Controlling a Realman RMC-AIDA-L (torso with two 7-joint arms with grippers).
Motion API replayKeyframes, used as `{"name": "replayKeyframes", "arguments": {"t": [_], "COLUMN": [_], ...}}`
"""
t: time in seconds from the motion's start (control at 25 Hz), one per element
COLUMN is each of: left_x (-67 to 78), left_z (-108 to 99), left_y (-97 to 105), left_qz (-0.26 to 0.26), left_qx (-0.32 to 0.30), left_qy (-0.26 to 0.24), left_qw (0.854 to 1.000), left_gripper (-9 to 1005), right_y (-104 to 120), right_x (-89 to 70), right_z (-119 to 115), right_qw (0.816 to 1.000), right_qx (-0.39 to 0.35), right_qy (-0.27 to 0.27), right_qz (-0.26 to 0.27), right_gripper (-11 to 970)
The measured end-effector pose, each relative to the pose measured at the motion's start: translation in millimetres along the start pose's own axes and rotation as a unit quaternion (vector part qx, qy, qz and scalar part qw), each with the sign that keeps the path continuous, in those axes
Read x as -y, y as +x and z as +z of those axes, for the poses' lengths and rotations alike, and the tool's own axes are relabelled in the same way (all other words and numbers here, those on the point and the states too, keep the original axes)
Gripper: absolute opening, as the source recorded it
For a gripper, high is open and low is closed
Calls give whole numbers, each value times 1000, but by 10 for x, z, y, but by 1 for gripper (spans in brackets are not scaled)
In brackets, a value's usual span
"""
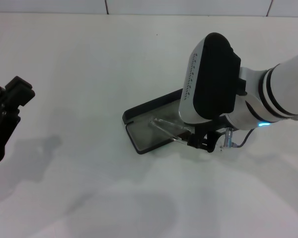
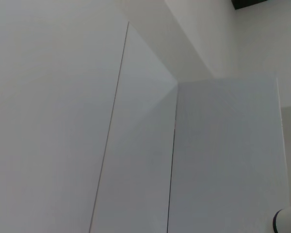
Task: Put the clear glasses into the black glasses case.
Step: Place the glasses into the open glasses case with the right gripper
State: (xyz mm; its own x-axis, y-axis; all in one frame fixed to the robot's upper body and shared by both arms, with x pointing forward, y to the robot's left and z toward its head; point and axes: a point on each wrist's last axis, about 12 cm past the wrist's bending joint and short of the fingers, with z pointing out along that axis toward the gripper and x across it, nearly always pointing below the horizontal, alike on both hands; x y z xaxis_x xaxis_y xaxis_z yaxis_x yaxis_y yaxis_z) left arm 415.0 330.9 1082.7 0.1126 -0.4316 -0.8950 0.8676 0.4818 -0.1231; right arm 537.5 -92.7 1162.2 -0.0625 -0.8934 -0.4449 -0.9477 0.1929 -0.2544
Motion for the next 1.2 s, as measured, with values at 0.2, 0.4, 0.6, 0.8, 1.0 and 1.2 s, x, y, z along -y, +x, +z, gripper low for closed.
{"name": "replayKeyframes", "arguments": {"t": [0.2,0.4,0.6,0.8,1.0,1.2], "left_x": [4,2,-3,-2,0,1], "left_z": [-17,-13,-5,-5,-8,-9], "left_y": [11,13,13,16,16,18], "left_qz": [-3,-3,-3,-3,-4,-4], "left_qx": [-2,-3,-3,-3,-3,-4], "left_qy": [-5,-4,-3,-3,-4,-4], "left_qw": [1000,1000,1000,1000,1000,1000], "left_gripper": [97,97,97,97,97,98], "right_y": [35,60,72,83,91,77], "right_x": [0,5,36,51,51,32], "right_z": [36,85,125,153,171,202], "right_qw": [1000,1000,1000,1000,1000,1000], "right_qx": [-7,-10,-9,-7,-8,-10], "right_qy": [-2,-1,3,7,7,5], "right_qz": [11,14,17,18,17,9], "right_gripper": [301,300,294,283,277,266]}}
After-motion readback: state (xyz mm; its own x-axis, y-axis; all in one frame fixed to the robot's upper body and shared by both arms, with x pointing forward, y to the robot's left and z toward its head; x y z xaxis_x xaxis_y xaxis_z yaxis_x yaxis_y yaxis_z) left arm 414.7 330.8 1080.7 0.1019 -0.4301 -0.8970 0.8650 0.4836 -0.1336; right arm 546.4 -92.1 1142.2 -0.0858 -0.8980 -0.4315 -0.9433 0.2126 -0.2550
